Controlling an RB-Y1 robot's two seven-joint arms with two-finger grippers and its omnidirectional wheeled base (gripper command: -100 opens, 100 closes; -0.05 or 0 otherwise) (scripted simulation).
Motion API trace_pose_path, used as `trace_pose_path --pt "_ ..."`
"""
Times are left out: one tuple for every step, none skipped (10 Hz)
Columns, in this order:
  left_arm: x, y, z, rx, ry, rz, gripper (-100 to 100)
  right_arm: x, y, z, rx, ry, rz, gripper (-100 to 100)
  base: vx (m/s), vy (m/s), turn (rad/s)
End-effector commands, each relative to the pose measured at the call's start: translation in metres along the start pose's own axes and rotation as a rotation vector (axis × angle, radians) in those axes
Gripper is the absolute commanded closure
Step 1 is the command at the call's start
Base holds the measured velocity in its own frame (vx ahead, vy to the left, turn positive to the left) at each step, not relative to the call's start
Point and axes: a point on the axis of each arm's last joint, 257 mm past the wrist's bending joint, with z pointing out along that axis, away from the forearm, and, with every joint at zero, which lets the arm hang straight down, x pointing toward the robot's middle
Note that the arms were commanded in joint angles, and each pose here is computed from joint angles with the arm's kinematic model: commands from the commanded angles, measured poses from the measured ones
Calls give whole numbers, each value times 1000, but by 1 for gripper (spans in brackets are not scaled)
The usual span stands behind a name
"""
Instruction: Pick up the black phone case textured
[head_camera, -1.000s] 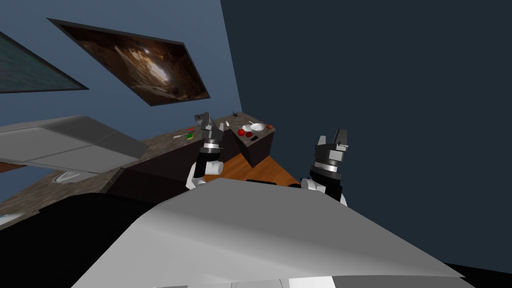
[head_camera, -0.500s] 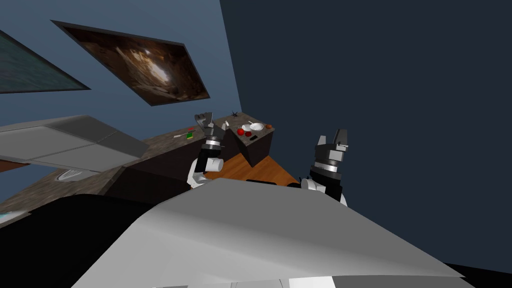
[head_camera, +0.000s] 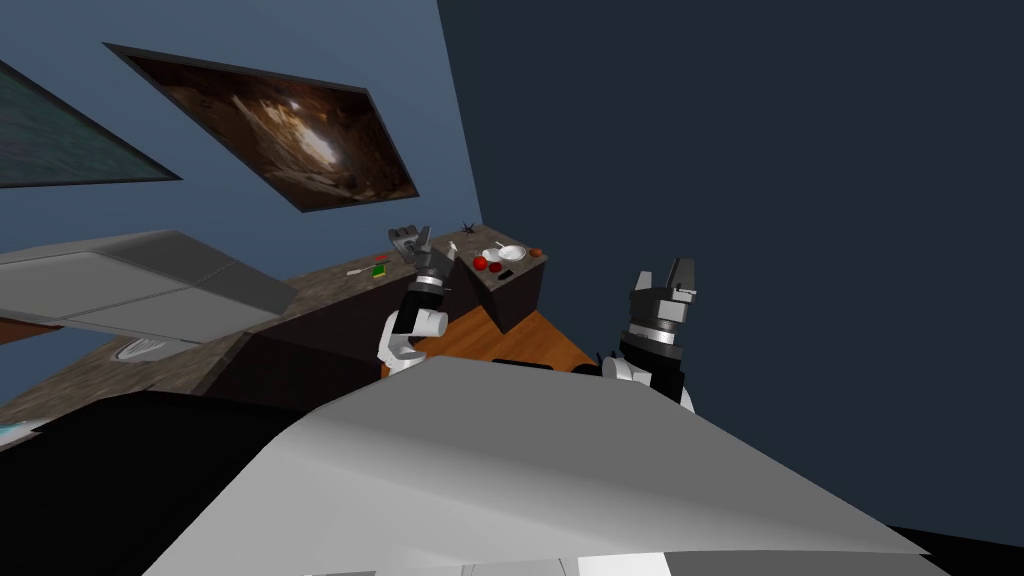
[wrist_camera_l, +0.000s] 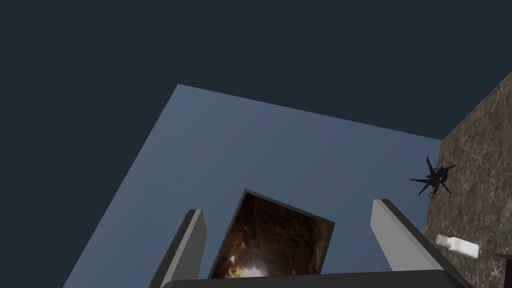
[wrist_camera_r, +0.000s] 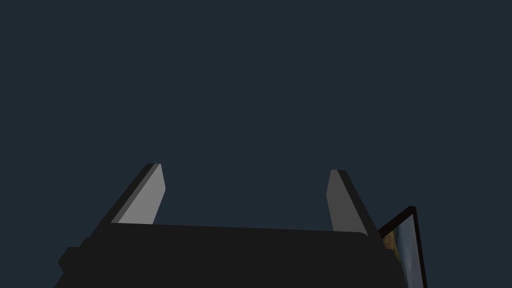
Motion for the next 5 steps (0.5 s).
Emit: trace_pose_path --pt "-4 5 1 -25 -12 -8 -100 0 0 0 0 0 0 0 -10 -9 3" --pt "-7 9 9 -41 -23 -52 -100 0 0 0 0 0 0 0 -16 -21 -23" --pt "-10 15 8 -64 -35 -52 -100 0 0 0 0 0 0 0 -15 -22 -11" --pt "-11 18 8 -75 -40 -52 -100 0 0 0 0 0 0 0 -5 -10 5" --pt "-15 23 15 -93 -55 -97 -100 0 0 0 0 0 0 0 -10 -22 -24"
